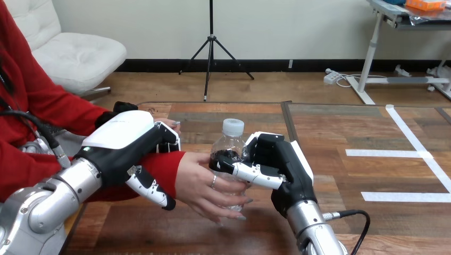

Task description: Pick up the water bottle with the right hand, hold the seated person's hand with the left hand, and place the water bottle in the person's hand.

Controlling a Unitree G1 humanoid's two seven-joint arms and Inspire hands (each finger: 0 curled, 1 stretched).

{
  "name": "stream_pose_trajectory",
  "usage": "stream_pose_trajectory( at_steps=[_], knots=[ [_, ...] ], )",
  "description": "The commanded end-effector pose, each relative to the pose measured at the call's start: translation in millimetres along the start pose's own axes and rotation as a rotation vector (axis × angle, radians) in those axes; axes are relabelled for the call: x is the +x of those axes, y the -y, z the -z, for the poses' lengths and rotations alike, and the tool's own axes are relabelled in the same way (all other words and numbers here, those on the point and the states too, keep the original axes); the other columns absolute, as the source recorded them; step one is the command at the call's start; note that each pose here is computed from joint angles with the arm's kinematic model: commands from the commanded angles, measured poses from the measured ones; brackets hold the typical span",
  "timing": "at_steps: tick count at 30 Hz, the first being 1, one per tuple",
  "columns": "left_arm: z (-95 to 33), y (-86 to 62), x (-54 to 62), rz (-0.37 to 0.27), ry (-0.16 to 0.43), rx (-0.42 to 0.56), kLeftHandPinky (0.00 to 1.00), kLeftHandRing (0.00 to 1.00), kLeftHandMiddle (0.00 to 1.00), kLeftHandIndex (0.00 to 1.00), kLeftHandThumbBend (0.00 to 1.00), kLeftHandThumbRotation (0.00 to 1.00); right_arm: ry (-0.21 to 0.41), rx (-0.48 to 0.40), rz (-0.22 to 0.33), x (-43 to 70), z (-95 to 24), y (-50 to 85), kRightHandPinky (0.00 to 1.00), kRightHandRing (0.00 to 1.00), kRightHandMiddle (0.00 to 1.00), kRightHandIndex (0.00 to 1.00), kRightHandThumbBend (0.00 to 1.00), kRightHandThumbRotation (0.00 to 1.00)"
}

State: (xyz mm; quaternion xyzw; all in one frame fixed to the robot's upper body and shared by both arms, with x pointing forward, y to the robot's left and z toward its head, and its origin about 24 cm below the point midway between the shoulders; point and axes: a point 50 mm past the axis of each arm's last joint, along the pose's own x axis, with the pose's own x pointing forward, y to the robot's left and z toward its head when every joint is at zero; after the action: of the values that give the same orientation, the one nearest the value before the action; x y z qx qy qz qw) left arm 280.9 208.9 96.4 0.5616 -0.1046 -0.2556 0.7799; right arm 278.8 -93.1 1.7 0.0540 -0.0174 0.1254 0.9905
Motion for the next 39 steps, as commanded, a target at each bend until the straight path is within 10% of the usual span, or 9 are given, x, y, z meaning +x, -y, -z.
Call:
stream_pose_trajectory(
  at_steps=[1,39],
  knots=[
    [-35.1,-42.6,11.5,-0.191,0.175,0.024,0.22,0.28,0.37,0.38,0.98,0.00,0.217,0.083,-0.106,30.2,-47.7,-48.5,0.12,0.17,0.22,0.24,0.65,0.00],
    [-34.2,-39.4,14.1,-0.191,0.191,-0.003,0.23,0.29,0.37,0.39,0.98,0.00,0.254,0.072,-0.134,30.4,-59.0,-53.6,0.10,0.15,0.21,0.24,0.65,0.00]
  ],
)
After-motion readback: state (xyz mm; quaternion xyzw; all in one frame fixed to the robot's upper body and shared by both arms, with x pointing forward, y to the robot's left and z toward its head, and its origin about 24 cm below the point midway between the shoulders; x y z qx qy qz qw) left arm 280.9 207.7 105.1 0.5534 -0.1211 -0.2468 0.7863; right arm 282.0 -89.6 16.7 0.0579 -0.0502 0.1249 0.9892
